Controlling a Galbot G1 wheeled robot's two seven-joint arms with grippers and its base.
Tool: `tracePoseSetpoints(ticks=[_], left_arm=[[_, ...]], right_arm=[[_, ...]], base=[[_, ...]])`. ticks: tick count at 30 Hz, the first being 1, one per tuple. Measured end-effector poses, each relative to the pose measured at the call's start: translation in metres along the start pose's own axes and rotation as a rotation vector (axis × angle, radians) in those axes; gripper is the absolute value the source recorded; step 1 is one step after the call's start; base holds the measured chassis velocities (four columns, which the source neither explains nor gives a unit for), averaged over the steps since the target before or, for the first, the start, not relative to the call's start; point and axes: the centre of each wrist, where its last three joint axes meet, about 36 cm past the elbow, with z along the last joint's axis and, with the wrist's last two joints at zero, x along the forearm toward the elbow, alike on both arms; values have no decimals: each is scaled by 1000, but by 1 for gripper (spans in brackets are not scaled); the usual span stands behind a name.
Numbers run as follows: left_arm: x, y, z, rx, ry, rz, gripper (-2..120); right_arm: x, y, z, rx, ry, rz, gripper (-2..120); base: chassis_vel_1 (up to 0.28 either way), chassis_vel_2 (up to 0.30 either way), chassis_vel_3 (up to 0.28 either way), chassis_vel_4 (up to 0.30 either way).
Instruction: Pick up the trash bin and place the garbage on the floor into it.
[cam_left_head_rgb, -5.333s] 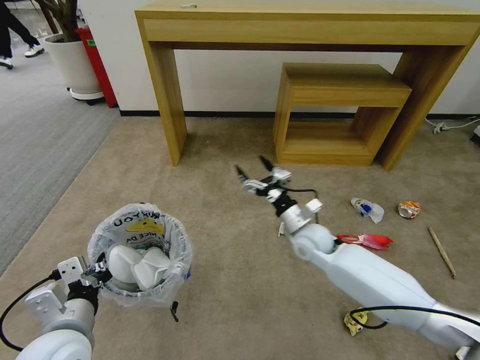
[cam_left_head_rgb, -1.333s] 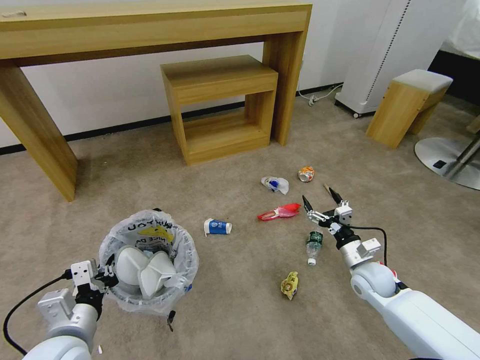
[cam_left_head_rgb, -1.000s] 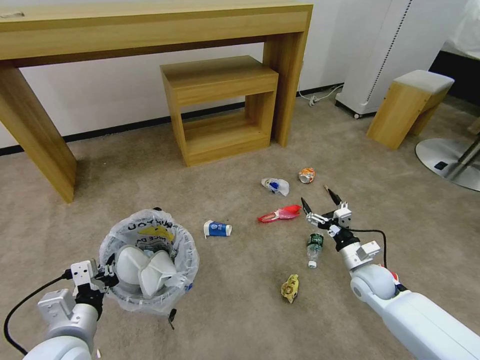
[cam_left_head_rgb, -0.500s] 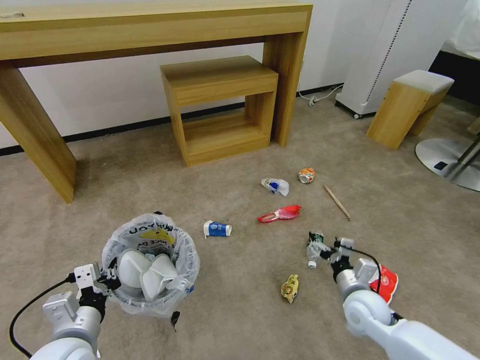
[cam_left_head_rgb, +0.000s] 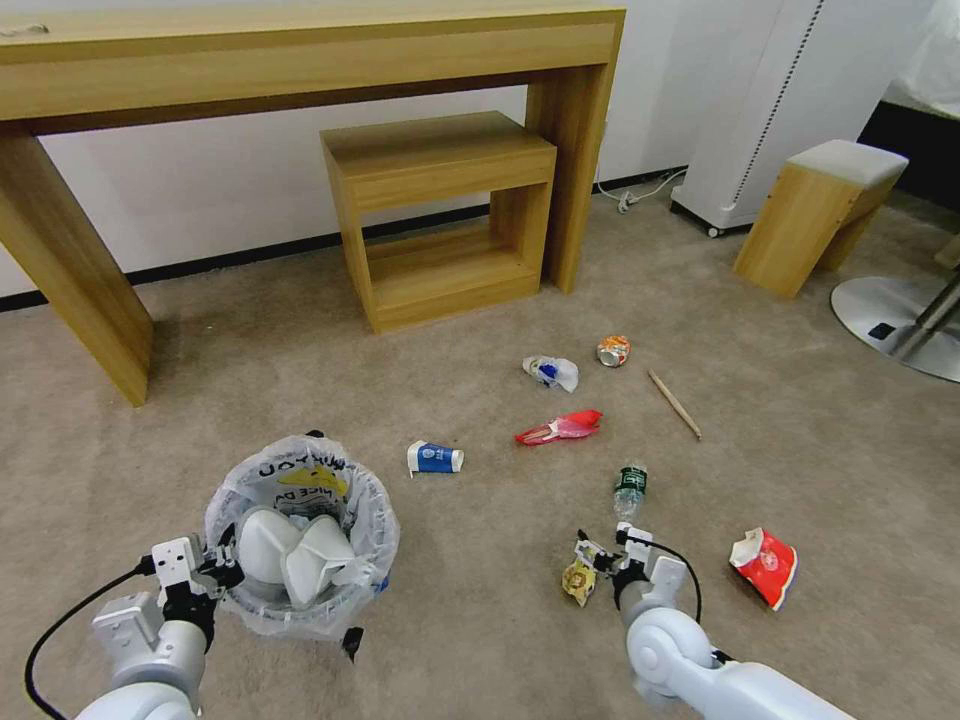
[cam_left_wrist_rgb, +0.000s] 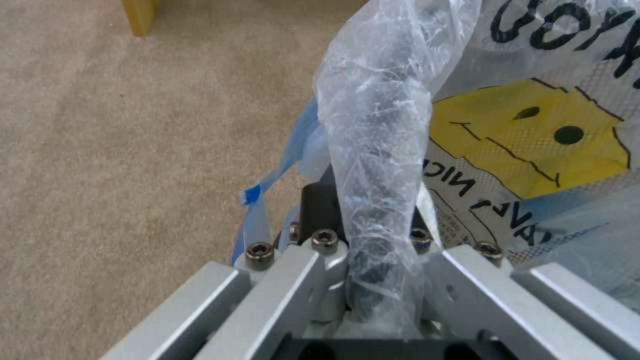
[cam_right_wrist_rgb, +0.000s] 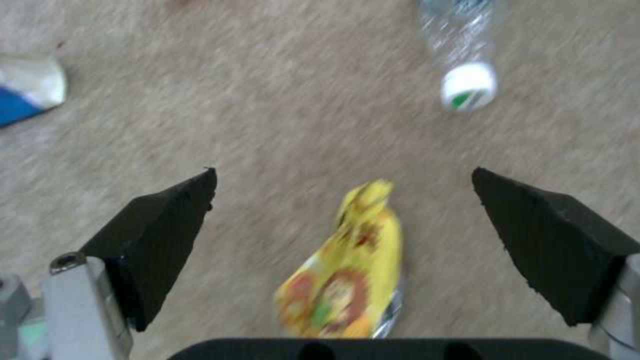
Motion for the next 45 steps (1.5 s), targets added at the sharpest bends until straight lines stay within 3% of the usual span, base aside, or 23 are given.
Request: tracePoseSetpoints(ticks=[5,17,28,31,34,37,38,43,45], left_arm=[[-4,1,-1,1,-8,-3,1],[-8,1,1,8,-7,-4,1],[-7,1,-1,8,-15,-2,1],[-8,1,-2,10,-21,0,1],[-9,-1,-3,16,-24,6,1],[-9,-2,-3,18,-23,8,1],[-9,-3,-3,19,-24,9,1],[-7,-4,-3,22,-28,13,1],[-7,-4,-4,22,-28,13,1]], right_arm=[[6,6,-12,6,52,-7,99],[-17,4,2,26,117,44,96],[-44,23,25,89,130,41,80],[-45,21,29,102,126,46,74],[-46,11,38,122,113,57,49],[-46,7,40,129,111,59,42],[-46,4,43,138,108,62,34],[-47,0,47,154,96,60,18],[-47,0,47,155,94,59,18]], base=[[0,0,0,0],[0,0,0,0],[0,0,0,0],[0,0,0,0],[0,0,0,0],[0,0,0,0],[0,0,0,0],[0,0,0,0],[0,0,0,0]])
